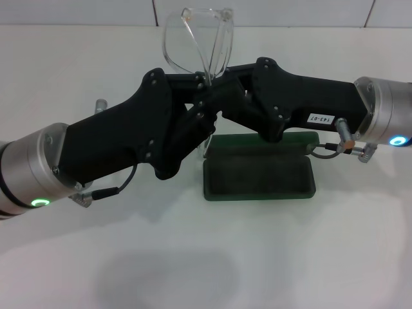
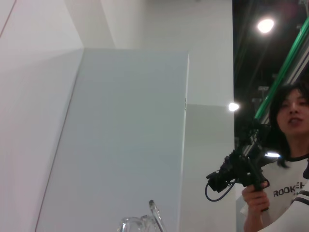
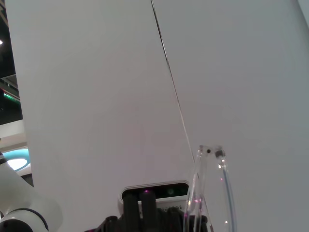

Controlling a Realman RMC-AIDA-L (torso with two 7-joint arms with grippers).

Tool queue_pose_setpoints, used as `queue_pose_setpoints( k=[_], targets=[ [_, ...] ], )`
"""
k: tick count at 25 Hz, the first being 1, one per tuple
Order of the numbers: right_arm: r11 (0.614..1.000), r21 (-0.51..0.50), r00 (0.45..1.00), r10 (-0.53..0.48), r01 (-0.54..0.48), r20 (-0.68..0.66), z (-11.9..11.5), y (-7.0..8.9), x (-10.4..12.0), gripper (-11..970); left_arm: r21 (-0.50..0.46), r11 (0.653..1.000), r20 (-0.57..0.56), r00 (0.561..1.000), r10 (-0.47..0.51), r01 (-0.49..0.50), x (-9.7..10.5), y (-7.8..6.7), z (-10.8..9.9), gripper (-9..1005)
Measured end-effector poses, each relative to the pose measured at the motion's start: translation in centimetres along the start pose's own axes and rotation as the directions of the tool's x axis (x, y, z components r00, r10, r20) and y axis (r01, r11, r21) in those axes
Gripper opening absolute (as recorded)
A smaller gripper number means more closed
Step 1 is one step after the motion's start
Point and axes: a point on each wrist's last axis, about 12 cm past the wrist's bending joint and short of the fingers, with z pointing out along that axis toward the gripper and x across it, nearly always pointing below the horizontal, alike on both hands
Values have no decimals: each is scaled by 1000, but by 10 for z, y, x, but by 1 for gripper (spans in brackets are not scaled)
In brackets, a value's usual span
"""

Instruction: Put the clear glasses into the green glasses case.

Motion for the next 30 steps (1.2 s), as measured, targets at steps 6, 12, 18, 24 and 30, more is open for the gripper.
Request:
queue_pose_setpoints(
  k=[6,12,18,24,30],
  targets=[
    [1000,21,1000,-3,3,-6,-2,-2,1,84,-19,1000,7,1000,8,-8,-1,0,-4,43],
    [999,46,1000,-2,3,-20,-5,-4,3,84,-53,998,0,1000,31,-31,-9,2,-16,43],
    [999,47,999,-6,8,-45,-3,-6,4,84,-74,996,-15,999,43,-44,-12,7,-18,43],
    [998,50,997,-25,29,-68,2,-9,3,84,-114,993,-39,998,40,-44,-8,12,-16,43],
    [998,52,996,-33,37,-78,4,-10,2,84,-138,989,-54,998,40,-47,-6,16,-15,43]
  ],
)
